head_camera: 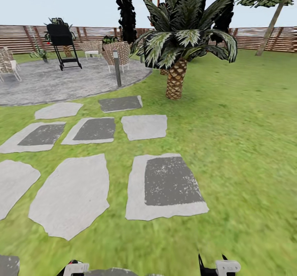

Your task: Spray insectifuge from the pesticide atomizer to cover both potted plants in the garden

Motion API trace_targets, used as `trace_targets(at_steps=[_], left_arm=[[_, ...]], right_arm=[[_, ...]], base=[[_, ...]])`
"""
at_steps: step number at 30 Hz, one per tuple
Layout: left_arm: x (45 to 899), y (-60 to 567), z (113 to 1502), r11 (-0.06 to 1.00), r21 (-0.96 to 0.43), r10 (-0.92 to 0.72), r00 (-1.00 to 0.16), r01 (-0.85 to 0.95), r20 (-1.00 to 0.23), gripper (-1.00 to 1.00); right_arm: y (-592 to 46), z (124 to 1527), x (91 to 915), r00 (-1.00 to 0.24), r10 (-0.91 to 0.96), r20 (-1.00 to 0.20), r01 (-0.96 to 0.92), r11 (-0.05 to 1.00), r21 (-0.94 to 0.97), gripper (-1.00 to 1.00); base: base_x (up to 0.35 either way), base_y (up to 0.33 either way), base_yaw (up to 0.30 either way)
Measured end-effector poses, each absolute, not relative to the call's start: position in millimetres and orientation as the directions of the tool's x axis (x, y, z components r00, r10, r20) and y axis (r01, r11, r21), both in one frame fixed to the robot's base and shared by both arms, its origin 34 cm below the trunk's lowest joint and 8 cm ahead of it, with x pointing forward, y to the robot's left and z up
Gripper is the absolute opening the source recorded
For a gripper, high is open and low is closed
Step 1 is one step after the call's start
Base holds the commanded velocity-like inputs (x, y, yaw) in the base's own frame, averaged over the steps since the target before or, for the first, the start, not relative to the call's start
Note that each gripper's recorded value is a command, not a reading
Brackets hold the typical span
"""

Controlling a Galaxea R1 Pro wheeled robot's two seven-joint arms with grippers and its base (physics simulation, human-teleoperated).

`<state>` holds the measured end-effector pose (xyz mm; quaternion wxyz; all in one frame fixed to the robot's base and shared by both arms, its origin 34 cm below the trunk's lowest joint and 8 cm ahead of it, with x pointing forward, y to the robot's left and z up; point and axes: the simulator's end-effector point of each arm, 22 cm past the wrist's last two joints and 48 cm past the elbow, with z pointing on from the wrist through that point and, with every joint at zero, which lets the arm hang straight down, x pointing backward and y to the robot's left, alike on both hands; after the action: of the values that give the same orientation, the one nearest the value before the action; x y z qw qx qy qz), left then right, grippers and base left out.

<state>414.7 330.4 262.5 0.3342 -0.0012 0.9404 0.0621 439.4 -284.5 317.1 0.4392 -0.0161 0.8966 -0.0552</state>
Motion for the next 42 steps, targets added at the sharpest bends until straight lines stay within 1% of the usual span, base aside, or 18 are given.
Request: trace_targets(at_steps=[42], left_arm=[[414.3, 329.7, 262.3, 0.992, 0.117, 0.041, -0.777, -0.042, -0.628, -1.00]], right_arm=[[-284.5, 317.0, 439.4, -0.614, -0.077, -0.786, 0.020, 0.993, -0.113, 1.00]], base=[[-0.312, 0.191, -0.273]])
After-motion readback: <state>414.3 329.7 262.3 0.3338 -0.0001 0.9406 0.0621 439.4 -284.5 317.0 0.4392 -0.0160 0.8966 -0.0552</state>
